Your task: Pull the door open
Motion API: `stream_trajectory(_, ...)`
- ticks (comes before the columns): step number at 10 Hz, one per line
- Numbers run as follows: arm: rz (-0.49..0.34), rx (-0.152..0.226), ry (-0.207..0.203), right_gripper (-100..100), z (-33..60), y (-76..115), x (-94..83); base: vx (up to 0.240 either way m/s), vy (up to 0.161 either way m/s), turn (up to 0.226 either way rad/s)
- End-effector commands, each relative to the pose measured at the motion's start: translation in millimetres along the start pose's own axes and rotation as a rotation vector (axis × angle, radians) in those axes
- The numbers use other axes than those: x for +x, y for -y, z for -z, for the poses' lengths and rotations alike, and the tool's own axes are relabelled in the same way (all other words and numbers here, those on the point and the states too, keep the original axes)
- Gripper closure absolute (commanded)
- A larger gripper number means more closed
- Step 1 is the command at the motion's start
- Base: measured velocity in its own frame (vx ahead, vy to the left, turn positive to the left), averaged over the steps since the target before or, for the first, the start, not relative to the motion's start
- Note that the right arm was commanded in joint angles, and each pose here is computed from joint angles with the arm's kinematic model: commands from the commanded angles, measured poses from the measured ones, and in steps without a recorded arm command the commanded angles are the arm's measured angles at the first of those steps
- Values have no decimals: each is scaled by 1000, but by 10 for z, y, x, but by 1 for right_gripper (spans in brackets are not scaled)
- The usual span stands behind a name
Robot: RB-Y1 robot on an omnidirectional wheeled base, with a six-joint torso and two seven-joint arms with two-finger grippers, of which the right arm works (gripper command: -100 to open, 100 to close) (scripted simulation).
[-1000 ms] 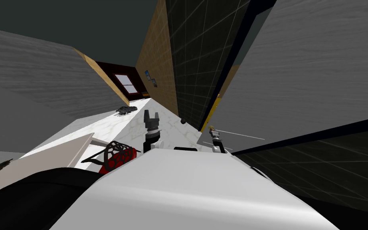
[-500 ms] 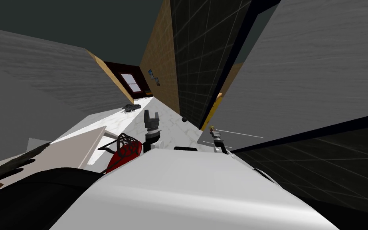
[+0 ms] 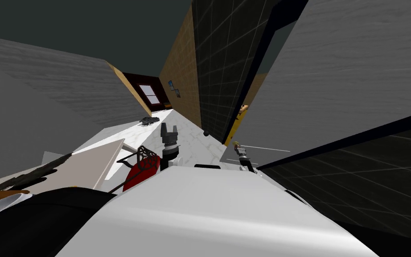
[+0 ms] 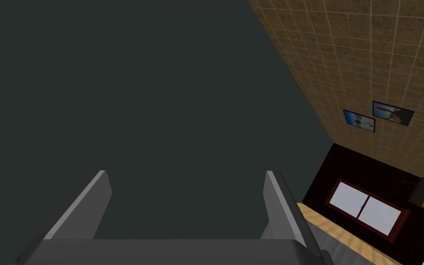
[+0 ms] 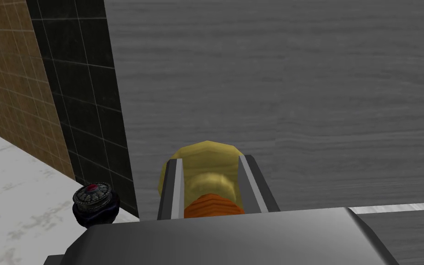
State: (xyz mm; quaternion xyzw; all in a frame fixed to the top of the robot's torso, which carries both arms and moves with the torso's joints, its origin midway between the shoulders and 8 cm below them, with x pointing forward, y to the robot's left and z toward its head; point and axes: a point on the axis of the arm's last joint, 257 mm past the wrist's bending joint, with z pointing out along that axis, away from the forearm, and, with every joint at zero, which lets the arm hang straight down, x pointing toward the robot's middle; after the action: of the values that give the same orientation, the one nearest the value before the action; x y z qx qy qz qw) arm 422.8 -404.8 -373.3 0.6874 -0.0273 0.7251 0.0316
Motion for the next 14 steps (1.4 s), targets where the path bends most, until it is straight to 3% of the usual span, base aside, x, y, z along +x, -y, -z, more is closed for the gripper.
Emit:
stream_trajectory(1, -2, 22, 42, 100, 150, -8, -141, -120, -29, 126)
stream_trajectory(5, -5, 43, 52, 100, 223, -8, -169, -141, -35, 54)
stream_trajectory(6, -1, 42, 7, 100, 126, -12, -12, -55, 0, -9)
stream_trajectory(12, -3, 133, 36, 100, 515, -7, -107, -195, -66, 116)
stream_trajectory(14, -3, 133, 36, 100, 515, -7, -107, -97, -35, 17)
